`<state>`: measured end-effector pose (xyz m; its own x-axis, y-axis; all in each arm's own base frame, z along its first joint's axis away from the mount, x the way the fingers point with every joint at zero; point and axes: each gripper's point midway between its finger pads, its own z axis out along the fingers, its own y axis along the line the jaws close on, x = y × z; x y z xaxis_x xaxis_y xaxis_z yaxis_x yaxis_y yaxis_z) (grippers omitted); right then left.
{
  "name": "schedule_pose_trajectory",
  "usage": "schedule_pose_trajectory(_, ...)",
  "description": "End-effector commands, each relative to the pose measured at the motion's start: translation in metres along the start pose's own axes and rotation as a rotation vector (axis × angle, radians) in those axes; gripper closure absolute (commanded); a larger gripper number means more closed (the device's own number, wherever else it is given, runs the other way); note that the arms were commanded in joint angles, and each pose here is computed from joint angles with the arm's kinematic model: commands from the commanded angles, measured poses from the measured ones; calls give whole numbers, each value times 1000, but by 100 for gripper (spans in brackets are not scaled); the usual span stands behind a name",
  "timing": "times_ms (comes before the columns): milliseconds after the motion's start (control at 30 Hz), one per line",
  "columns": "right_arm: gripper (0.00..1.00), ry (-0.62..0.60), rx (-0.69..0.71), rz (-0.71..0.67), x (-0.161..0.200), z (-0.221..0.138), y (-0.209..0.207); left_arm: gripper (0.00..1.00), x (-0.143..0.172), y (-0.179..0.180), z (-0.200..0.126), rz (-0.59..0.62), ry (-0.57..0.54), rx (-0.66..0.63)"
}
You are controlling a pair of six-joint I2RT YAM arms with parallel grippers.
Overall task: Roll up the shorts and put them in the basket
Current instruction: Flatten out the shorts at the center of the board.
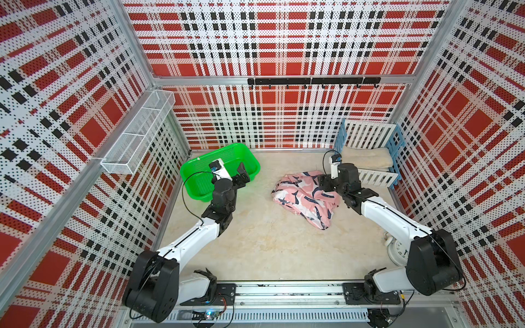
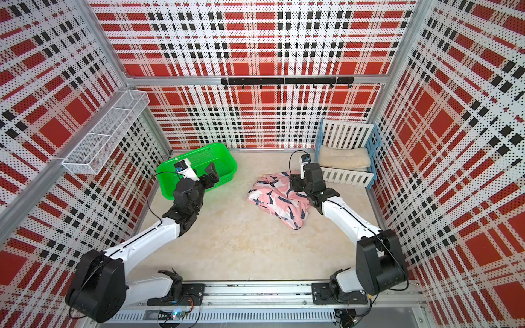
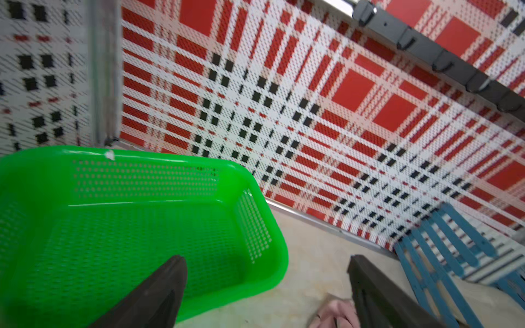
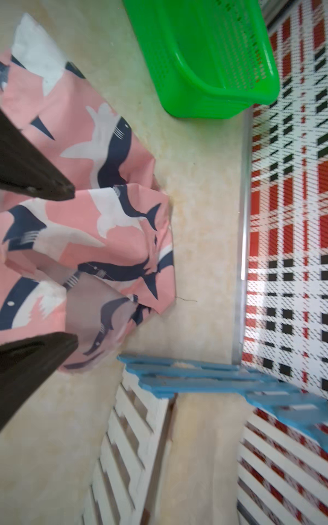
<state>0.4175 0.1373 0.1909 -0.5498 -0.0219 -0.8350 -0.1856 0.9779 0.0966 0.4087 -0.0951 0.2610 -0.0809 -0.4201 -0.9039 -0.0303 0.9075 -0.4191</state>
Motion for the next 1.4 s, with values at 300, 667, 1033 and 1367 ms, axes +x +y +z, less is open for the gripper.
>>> schedule_pose_trajectory(300, 32, 235, -63, -72, 64, -2, 45, 6, 93, -84, 4, 28, 308, 242)
schedule_pose_trajectory(667, 27, 335, -59, -3, 117, -38, 33, 13, 187, -104, -3, 81, 643, 393)
schedule_pose_trajectory(1033, 37, 408, -82, 56, 158, -44, 31, 57, 221, -111, -15, 34, 756, 462)
schedule_pose_trajectory(1367, 100, 272, -74, 47, 99, -52, 41, 100, 145, -139, -16, 23, 597, 521)
